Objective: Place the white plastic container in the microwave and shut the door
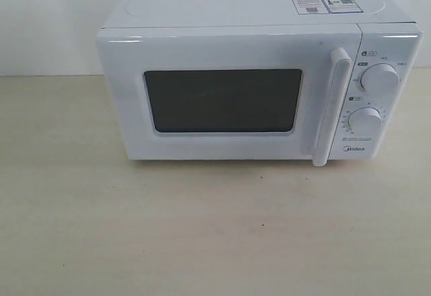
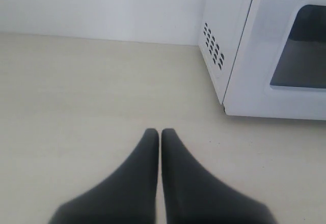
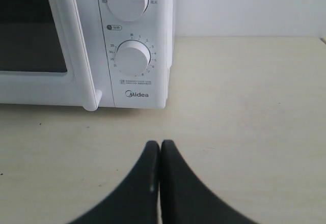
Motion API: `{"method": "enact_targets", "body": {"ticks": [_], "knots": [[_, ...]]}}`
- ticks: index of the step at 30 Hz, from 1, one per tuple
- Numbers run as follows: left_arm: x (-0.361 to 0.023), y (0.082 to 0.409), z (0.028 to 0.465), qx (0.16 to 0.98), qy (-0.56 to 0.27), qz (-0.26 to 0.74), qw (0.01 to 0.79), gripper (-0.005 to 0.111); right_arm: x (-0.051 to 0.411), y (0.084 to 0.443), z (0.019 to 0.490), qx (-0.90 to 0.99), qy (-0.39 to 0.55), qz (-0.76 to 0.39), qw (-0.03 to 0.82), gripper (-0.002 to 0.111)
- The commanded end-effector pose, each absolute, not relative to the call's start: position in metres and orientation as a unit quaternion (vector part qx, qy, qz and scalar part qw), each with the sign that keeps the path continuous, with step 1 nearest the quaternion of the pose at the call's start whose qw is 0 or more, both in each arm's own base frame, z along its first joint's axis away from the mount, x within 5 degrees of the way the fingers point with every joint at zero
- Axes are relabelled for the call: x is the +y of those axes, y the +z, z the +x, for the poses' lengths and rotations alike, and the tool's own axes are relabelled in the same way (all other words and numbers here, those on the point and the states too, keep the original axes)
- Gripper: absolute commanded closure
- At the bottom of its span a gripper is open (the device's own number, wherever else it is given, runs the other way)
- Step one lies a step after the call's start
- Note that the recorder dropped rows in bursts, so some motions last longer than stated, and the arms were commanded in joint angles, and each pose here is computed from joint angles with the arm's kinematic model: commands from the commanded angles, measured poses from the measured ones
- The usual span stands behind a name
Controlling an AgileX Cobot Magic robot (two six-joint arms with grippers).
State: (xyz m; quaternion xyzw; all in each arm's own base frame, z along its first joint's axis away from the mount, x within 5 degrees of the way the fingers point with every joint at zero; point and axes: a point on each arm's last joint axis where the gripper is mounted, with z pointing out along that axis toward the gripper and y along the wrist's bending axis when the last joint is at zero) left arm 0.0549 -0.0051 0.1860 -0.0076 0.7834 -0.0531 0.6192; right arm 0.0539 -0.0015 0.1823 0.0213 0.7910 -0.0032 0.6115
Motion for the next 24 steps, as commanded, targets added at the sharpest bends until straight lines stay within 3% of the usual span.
{"method": "enact_targets", "body": {"ticks": [1,24], "knots": [[-0.0049,0.1852,0.0545,0.782,-0.054,-0.011,0.621,0.102,-0.0015,0.1832,0.0537,0.788,-0.004,0.02,0.615,0.109],[-0.0048,0.1867,0.0544,0.776,-0.054,-0.011,0.629,0.102,-0.0015,0.1832,0.0537,0.788,-0.004,0.02,0.615,0.109]]}}
